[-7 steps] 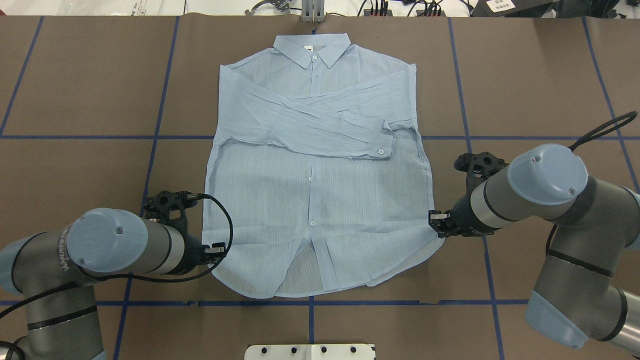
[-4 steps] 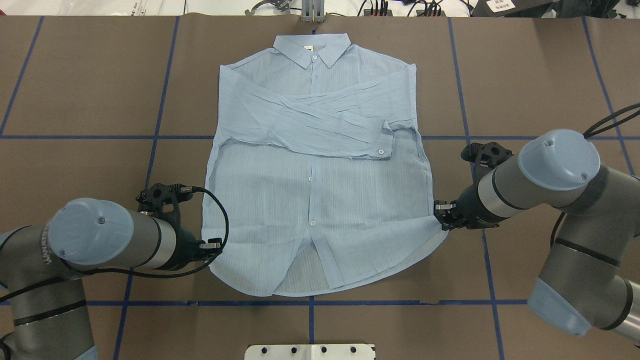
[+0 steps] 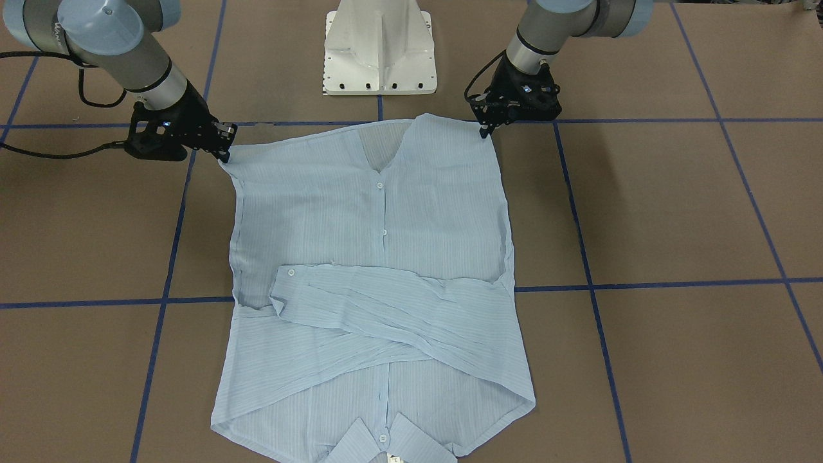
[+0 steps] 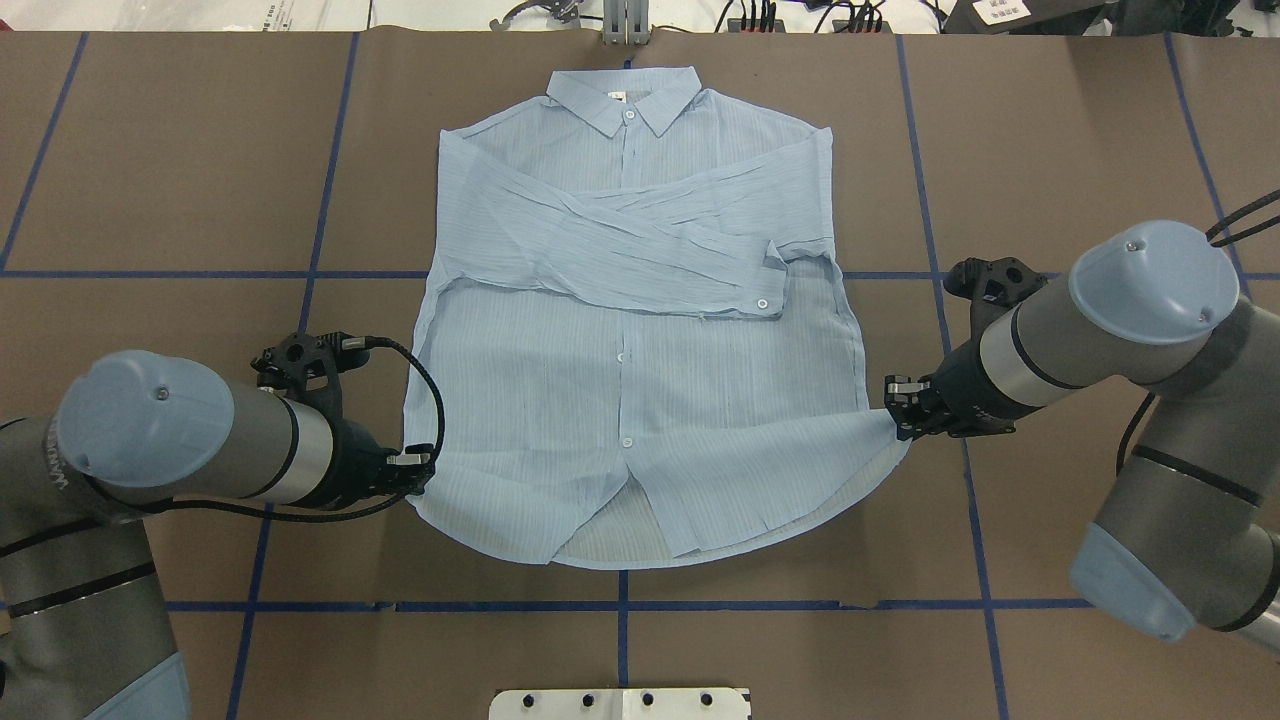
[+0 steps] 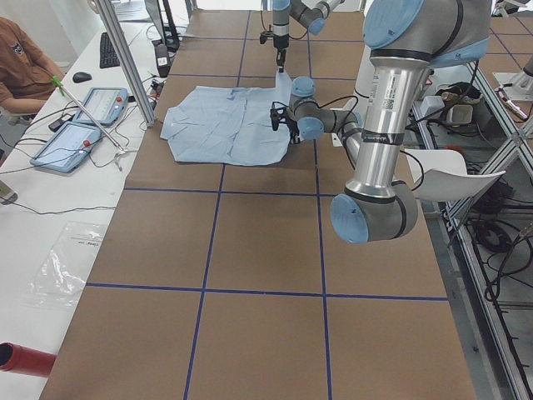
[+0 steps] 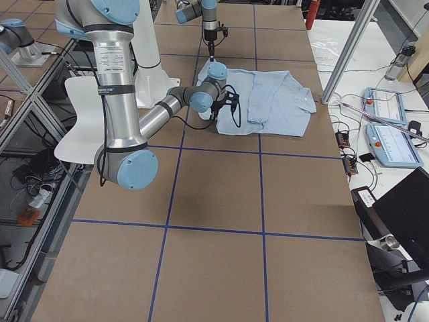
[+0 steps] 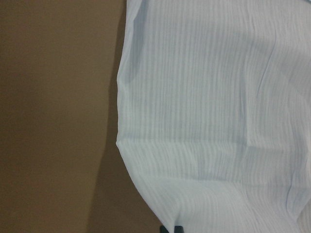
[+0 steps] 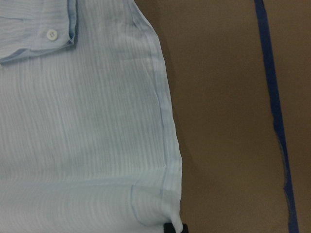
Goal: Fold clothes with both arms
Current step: 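Lift the hem with both grippers and carry it toward the collar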
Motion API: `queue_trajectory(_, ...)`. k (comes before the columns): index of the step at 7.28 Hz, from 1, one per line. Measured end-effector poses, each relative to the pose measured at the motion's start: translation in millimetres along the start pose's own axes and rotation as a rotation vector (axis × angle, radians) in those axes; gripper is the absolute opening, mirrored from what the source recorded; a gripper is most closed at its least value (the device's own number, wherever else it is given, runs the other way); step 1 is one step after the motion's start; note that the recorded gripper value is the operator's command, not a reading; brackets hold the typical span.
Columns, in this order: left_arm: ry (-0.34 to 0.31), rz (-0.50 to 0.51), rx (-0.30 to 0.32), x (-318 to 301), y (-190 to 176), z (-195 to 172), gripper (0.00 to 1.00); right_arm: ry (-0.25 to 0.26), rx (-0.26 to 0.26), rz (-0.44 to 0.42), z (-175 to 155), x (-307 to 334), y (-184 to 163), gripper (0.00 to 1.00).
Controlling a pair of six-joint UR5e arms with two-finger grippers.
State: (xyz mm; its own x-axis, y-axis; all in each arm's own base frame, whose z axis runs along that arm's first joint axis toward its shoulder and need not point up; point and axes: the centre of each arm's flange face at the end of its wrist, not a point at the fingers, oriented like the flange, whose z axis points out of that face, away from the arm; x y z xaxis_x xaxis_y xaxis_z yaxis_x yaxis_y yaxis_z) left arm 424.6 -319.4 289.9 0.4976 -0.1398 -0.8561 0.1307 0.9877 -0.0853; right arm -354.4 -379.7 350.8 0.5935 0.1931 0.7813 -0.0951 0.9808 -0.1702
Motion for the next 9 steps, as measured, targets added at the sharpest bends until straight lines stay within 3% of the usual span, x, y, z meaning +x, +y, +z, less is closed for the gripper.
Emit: queue_trajectory(9, -0.003, 0.019, 0.012, -21, -26, -13, 0.00, -0.026, -0.018, -0.012, -21, 14, -25, 0.00)
